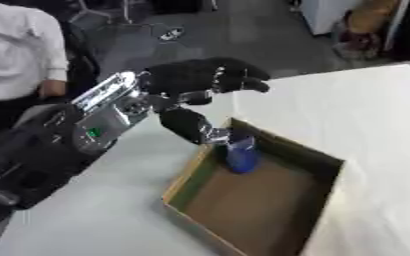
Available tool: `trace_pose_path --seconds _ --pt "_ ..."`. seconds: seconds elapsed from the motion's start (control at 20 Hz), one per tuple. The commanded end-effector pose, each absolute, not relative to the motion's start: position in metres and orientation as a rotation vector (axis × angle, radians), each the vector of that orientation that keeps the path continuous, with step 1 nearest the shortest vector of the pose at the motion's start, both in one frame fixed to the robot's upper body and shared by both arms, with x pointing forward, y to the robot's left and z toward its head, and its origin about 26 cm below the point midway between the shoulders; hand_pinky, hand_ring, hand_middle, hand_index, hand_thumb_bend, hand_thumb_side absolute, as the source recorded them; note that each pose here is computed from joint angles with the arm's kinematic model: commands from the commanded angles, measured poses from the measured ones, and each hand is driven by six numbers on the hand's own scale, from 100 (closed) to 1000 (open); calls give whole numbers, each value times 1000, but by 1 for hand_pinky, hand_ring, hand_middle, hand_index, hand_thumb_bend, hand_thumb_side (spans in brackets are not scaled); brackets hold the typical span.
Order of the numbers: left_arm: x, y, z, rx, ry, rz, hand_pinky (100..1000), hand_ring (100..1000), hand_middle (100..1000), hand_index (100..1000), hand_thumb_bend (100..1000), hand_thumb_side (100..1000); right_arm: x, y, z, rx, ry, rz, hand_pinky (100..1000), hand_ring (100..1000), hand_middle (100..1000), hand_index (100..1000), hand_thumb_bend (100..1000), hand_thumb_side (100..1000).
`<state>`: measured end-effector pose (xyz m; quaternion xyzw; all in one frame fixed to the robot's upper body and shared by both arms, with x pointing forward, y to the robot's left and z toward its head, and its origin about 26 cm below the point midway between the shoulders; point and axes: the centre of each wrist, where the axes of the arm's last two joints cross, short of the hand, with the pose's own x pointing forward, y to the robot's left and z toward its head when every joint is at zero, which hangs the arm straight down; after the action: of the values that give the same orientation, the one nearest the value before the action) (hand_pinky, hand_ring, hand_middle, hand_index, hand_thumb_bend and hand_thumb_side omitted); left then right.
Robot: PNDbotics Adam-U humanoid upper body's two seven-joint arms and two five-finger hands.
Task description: Pick up objects on the table and place them in the box.
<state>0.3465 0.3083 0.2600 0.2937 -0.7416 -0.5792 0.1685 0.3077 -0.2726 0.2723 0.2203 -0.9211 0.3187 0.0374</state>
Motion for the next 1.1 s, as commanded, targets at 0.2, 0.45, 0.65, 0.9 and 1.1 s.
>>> trace_pose_path --seconds 0.2,0.45,0.65,0.9,1.1 --pt "317 301 240 717 -2423 -1060 643 765 922 897 100 850 303 -279 276 580 -2985 1396 100 431 439 327 100 810" --pt "290 285 199 473 -2482 -627 450 600 775 770 100 809 301 -283 260 563 -2954 1375 100 428 437 332 100 799" --pt "291 276 196 337 -2597 -495 435 576 743 735 100 800 298 -284 238 649 -2925 1090 100 418 434 416 100 780" --pt "296 275 210 276 -2699 -511 457 579 738 726 100 793 296 -270 216 815 -2740 701 100 410 463 628 100 891" --pt "296 275 212 246 -2732 -513 447 567 730 723 100 796 295 -248 203 1038 -2507 678 100 417 479 745 100 972"
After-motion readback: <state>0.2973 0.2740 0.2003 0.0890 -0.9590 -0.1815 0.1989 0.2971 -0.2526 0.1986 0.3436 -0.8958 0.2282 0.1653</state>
